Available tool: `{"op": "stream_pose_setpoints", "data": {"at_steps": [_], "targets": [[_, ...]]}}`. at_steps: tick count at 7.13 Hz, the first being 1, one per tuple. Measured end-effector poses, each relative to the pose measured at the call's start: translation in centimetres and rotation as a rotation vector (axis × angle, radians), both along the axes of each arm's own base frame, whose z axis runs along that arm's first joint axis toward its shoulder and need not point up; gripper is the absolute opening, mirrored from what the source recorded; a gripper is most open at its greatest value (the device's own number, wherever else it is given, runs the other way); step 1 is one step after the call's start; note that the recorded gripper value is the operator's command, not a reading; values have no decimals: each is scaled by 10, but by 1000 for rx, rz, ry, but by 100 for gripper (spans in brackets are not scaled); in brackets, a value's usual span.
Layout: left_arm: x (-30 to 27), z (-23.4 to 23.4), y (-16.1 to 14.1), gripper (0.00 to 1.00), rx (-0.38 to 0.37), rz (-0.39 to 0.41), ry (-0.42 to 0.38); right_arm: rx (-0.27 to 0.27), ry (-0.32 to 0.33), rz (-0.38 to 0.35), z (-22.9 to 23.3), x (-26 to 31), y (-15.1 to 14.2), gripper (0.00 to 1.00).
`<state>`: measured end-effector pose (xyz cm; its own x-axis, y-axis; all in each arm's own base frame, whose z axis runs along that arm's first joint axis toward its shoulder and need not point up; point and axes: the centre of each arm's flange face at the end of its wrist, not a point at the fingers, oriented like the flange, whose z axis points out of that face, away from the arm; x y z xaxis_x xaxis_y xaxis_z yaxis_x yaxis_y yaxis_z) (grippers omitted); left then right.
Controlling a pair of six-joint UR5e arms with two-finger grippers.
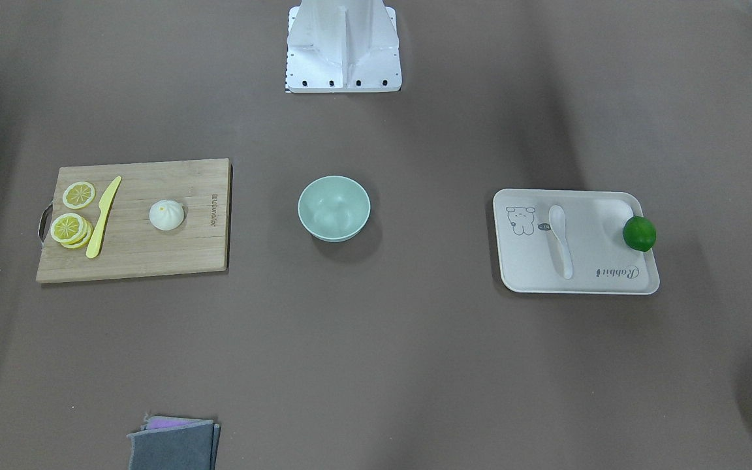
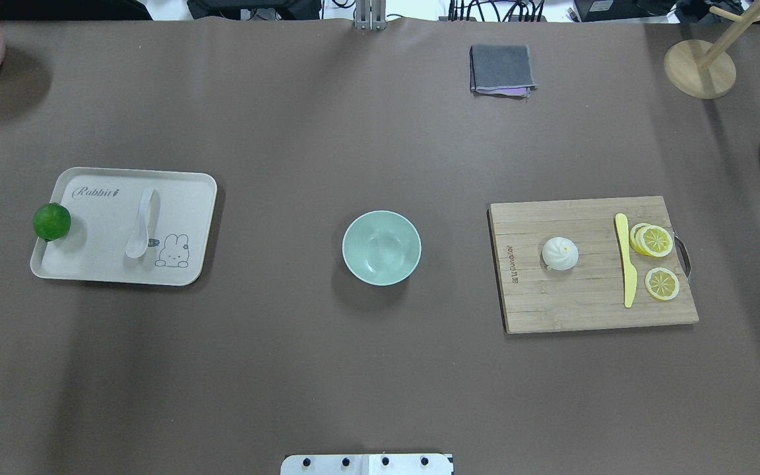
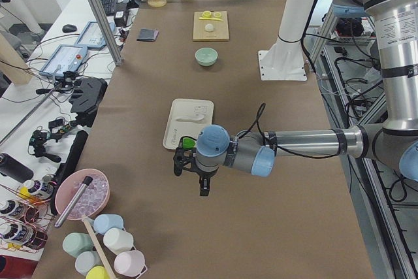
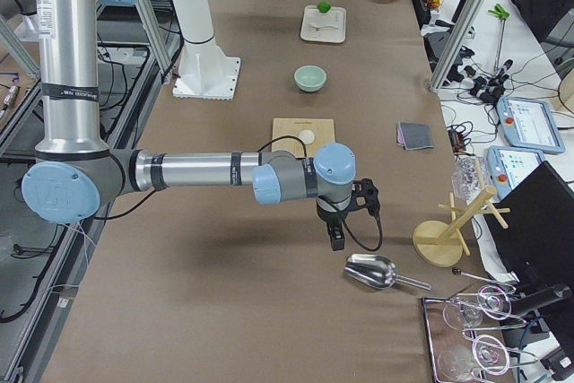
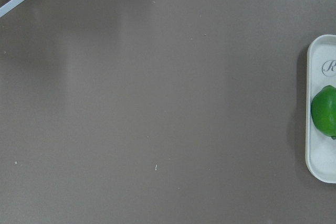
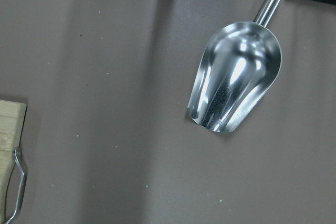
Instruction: Put spoon and bun in bowl
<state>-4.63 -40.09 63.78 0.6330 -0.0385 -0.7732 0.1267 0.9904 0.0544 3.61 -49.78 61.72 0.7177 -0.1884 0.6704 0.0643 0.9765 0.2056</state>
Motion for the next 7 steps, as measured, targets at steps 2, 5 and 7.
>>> {"op": "stream_pose_setpoints", "data": {"at_steps": [2, 5, 7], "targets": [[-1, -8, -2, 99, 7, -3, -16, -31, 2, 6, 18, 3, -5, 100], [-4, -20, -2, 99, 37, -16, -52, -48, -17, 6, 28, 3, -9, 100], [-3, -23, -5, 99, 50, -19, -50, -17, -29, 2, 13, 1, -14, 100]]}}
